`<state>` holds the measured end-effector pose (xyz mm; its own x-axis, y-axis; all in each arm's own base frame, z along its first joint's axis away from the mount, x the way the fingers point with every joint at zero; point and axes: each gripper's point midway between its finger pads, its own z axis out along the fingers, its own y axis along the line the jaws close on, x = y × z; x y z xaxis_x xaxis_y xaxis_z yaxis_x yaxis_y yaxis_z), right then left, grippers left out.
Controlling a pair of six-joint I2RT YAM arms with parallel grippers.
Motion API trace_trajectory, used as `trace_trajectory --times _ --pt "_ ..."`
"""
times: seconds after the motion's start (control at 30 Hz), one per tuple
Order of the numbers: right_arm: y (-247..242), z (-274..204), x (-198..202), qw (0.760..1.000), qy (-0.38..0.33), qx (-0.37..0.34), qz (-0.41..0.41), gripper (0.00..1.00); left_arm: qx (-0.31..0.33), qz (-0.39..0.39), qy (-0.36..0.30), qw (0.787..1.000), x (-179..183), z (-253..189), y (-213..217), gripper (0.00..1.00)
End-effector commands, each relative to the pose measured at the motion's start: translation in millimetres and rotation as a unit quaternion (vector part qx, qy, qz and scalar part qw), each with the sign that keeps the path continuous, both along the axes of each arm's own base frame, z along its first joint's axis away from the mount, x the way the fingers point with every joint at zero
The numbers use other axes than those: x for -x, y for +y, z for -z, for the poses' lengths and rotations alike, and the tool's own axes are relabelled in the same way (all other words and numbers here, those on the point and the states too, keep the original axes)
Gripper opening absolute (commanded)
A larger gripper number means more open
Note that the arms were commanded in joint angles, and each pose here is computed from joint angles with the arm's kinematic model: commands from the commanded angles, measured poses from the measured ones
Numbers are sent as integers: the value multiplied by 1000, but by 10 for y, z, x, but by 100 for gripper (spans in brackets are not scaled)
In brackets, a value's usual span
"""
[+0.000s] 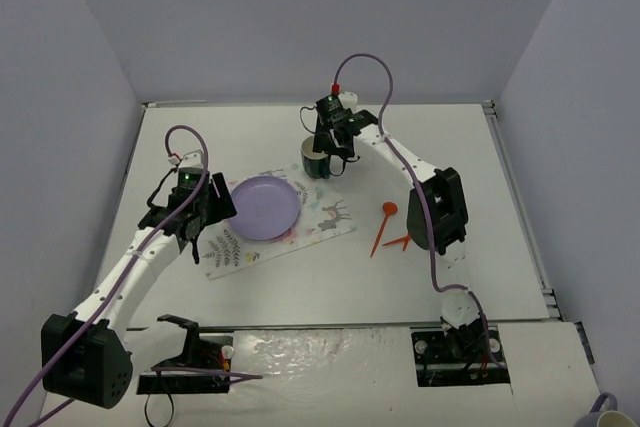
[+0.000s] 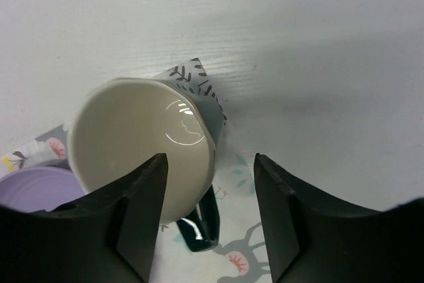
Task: Set the dinner table for one person
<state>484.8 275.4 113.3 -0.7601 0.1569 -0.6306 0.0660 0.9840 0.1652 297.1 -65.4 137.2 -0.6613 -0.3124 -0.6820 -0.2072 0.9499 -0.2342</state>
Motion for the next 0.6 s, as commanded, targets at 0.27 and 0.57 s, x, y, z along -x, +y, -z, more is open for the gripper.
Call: trace_trajectory --times 0.27,0.57 --pt "-718 -1427 615 983 -155 -12 97 53 8 -4 -43 999 -142 -320 -10 59" --pt "-1590 36 1926 987 13 -2 158 44 60 16 -73 995 -111 -547 -184 59"
